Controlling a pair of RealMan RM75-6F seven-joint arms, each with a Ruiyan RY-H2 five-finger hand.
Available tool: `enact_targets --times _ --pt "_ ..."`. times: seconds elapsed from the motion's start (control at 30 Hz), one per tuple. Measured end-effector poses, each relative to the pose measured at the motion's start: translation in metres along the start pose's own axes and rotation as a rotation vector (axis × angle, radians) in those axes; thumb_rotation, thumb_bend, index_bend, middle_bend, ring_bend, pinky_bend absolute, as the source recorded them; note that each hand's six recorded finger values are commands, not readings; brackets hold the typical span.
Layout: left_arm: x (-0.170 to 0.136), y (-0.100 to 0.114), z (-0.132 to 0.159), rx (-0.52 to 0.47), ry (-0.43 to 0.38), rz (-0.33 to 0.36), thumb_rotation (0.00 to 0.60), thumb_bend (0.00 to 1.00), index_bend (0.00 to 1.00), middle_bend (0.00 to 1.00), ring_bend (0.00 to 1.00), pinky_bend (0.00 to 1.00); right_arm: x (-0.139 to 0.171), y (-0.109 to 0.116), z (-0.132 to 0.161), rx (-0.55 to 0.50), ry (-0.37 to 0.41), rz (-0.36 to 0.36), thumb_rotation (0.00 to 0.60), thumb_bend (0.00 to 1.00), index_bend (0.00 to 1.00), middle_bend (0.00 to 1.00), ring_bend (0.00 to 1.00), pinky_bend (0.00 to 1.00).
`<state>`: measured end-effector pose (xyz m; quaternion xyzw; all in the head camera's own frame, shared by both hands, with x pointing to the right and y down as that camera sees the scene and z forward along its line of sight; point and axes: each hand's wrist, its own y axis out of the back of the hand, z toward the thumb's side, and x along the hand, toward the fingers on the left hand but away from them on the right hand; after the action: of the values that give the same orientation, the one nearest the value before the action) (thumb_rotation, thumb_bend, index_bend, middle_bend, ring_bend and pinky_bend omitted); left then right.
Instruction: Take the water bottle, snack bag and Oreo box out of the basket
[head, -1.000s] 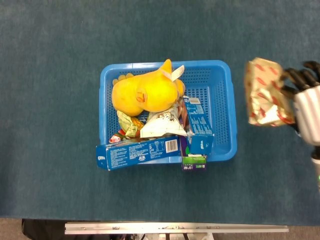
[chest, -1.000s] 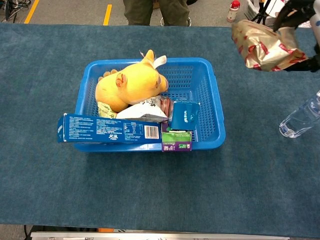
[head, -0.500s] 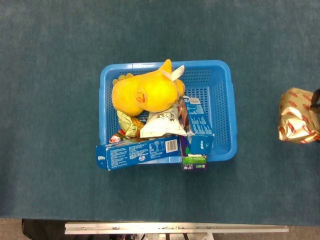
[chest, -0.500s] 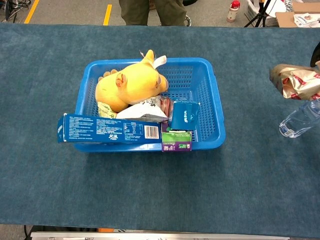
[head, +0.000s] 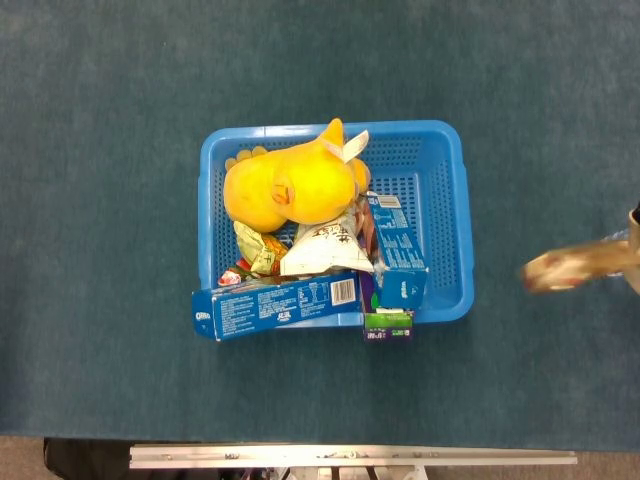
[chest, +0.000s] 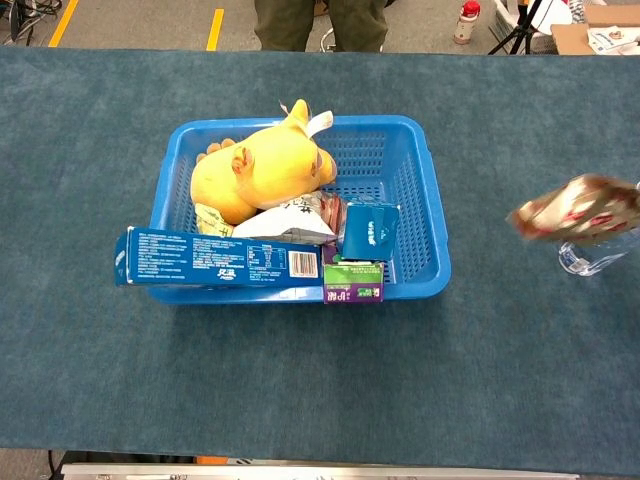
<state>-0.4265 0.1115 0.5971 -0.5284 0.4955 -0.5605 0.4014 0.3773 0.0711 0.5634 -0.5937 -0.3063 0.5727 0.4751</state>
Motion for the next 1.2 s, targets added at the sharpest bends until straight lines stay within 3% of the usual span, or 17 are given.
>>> enact_targets --times 0.4,0.7,0.8,0.97,1.07,1.2 --pt "-0.001 0.004 0.003 -0.019 -0.015 0.023 0.6 0.45 0.42 0.4 0.39 0.44 0.002 0.012 0.0 -0.037 0.021 -0.005 0.6 0.02 0.32 0.42 0.4 0.29" --pt "-0.014 0.014 0.024 -0.168 -0.124 0.04 0.6 0.45 0.36 0.3 0.35 0.44 -0.008 0.021 -0.004 -0.173 0.09 -0.162 0.6 0.0 0.32 0.38 0.36 0.3" --pt "-0.021 0.02 0.039 -0.234 -0.195 0.002 0.6 0.44 0.34 0.27 0.33 0.43 -0.016 0.022 -0.008 -0.172 0.109 -0.203 0.6 0.0 0.32 0.36 0.35 0.3" --pt "-0.031 0.024 0.069 -0.293 -0.301 -0.127 0.6 0.38 0.29 0.2 0.26 0.37 -0.03 0.024 -0.012 -0.179 0.117 -0.231 0.6 0.0 0.32 0.36 0.34 0.3" --pt "-0.034 0.022 0.085 -0.293 -0.338 -0.199 0.6 0.36 0.26 0.16 0.22 0.34 -0.036 0.027 -0.014 -0.177 0.123 -0.245 0.6 0.0 0.32 0.35 0.34 0.3" --pt "-0.034 0.017 0.098 -0.241 -0.37 -0.239 0.6 0.36 0.22 0.11 0.17 0.29 -0.042 0.034 -0.016 -0.153 0.131 -0.274 0.6 0.0 0.32 0.34 0.33 0.3"
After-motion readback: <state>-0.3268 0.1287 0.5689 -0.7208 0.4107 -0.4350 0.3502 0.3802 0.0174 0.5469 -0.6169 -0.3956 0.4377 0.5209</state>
